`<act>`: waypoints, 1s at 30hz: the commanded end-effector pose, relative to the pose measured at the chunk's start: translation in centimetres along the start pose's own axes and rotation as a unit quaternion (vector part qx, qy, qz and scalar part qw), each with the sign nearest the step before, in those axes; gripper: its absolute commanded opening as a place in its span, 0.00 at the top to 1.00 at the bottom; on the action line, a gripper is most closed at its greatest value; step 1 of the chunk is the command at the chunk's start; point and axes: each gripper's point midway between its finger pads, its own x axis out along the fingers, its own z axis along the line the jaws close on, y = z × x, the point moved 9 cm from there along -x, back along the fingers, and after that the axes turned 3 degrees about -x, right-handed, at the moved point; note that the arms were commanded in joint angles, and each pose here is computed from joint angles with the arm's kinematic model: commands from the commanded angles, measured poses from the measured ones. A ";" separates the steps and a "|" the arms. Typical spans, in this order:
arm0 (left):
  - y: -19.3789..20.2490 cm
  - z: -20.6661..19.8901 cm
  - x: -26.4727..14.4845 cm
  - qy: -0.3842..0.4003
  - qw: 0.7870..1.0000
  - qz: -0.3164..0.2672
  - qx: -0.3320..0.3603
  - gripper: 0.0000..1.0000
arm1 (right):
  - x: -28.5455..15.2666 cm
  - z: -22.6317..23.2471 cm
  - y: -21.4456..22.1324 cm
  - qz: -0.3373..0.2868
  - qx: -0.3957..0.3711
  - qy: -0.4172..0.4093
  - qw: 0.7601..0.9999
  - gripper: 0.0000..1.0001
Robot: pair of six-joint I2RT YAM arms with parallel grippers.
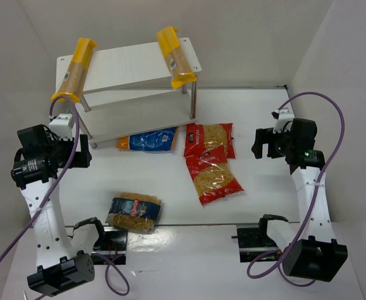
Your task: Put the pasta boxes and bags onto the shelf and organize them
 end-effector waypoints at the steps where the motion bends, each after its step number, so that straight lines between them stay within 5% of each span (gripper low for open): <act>1: -0.6 -0.2 -0.8 0.007 1.000 -0.021 0.009 0.00 | 0.2 -0.3 -0.2 -0.012 -0.008 0.000 1.000 0.01; 13: -1.1 -0.1 -2.1 -0.014 0.999 -0.034 0.003 0.00 | 1.1 1.6 -0.7 0.005 -0.030 -0.063 0.998 0.01; 21: -3.5 -0.3 -5.7 -0.064 0.991 -0.113 0.009 0.00 | 5.1 8.7 0.0 0.092 -0.116 -0.187 0.971 0.01; 30: -2.9 0.2 -5.6 -0.093 0.992 -0.083 -0.007 0.00 | 8.8 11.8 1.4 0.168 -0.130 -0.184 0.960 0.01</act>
